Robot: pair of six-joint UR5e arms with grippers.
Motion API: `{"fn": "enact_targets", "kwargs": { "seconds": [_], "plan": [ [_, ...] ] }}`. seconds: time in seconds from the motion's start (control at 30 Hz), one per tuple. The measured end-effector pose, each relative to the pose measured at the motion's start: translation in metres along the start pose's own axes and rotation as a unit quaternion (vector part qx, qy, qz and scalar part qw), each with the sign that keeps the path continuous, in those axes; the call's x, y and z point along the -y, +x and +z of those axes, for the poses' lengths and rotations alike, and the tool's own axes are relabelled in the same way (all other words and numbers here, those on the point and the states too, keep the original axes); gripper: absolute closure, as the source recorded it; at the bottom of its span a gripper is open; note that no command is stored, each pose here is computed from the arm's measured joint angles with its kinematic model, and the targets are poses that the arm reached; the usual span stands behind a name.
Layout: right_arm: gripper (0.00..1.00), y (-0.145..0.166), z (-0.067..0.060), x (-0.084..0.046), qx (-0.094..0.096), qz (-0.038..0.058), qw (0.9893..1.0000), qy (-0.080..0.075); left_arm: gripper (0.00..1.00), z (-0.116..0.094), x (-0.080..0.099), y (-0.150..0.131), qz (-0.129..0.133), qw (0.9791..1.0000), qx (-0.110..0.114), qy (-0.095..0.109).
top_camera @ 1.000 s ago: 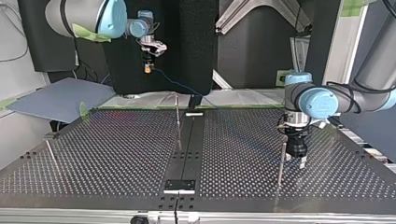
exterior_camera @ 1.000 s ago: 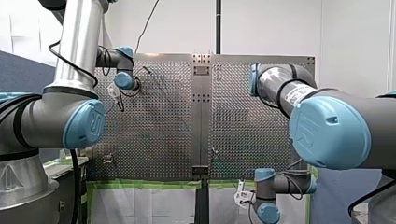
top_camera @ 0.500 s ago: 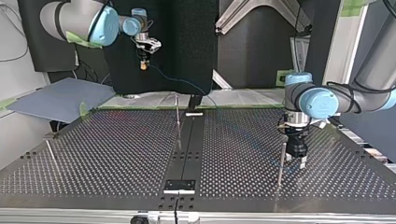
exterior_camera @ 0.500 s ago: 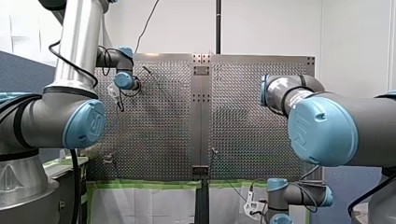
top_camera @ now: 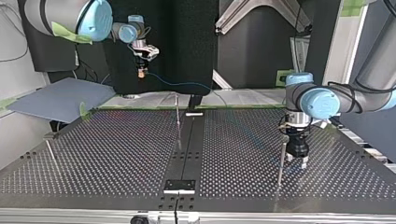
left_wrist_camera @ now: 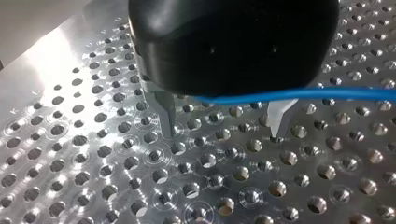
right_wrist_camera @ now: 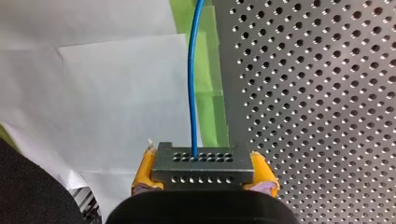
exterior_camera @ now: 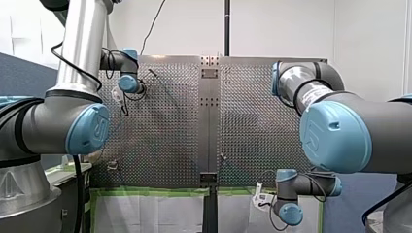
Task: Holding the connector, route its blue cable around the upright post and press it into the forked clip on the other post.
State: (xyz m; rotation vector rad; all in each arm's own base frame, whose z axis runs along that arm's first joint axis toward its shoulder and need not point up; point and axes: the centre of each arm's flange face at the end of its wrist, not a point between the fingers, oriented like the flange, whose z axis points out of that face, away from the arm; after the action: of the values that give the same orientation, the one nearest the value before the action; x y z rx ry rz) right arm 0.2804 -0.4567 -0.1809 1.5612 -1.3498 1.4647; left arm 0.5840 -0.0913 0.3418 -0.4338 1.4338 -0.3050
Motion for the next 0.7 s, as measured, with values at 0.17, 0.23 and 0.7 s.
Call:
{"fn": "enact_targets", "kwargs": {
  "seconds": [0.17,0.23,0.7],
  "plan": [
    [1.0,0.017,-0.001,0.004,0.004,-0.0001,1.0,-0.004,0.0,0.0,-0.001,0.0,0.0,1.0,0.0,-0.001],
    [1.0,0.024,-0.003,0.005,0.002,-0.0002,1.0,-0.005,0.0,0.0,-0.001,-0.001,-0.001,1.0,0.0,-0.001],
    [1.0,0.082,-0.004,0.01,-0.049,0.0033,0.9988,0.001,0.0,0.0,-0.002,0.0,-0.004,1.0,-0.003,-0.003]
  ]
}}
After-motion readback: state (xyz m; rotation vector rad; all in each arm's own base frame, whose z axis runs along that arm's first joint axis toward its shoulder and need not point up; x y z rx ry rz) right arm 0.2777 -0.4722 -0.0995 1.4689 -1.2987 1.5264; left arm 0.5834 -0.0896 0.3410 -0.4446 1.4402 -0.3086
